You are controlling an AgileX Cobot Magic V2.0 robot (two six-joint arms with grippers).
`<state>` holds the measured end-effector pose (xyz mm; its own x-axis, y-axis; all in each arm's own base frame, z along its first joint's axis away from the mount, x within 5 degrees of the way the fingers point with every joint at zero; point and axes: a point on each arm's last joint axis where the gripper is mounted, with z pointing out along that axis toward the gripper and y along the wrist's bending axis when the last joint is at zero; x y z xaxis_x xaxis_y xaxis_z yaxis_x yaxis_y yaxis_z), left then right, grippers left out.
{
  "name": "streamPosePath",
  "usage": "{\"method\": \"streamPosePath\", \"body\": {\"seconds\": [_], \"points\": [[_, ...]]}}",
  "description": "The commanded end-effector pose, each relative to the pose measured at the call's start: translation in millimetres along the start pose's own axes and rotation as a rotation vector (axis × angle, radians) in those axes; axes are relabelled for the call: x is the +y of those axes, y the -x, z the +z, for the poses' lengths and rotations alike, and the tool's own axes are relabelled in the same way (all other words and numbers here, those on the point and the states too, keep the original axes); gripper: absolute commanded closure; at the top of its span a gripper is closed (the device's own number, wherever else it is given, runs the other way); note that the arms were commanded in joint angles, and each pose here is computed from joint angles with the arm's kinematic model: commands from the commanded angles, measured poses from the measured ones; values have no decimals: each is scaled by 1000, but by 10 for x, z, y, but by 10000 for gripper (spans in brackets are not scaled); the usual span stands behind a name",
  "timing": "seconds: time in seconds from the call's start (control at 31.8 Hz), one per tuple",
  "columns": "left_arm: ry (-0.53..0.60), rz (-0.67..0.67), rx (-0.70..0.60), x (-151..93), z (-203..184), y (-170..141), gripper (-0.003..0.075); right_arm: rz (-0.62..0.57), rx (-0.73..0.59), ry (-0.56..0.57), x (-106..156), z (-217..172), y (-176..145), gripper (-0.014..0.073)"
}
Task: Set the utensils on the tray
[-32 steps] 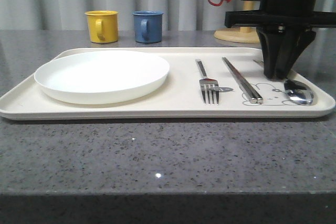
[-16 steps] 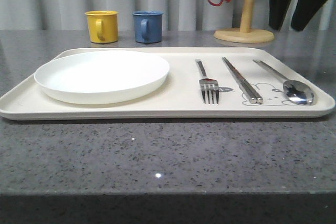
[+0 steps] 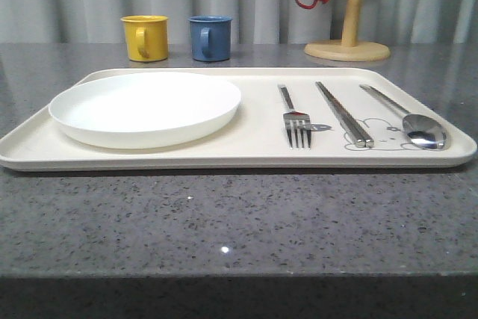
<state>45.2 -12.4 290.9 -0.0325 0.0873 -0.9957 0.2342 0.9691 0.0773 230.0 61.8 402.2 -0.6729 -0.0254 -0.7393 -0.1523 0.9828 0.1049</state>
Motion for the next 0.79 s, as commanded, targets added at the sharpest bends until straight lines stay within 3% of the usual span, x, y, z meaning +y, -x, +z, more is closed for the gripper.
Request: {"method": "streamPosePath", "body": {"seconds": [0.0, 0.31, 0.57, 0.75], "points": [[6, -19, -98, 14, -17, 162, 738, -55, -228, -7, -56, -274, -132, 668], [6, -19, -98, 14, -17, 162, 738, -109, -362, -8, -197, -305, -988, 668], [6, -19, -98, 14, -17, 162, 738, -113, -547, 27, -277, -440, -1603, 668], [6, -19, -98, 14, -17, 162, 738, -112, -661, 43, -311, -536, -1842, 668]]}}
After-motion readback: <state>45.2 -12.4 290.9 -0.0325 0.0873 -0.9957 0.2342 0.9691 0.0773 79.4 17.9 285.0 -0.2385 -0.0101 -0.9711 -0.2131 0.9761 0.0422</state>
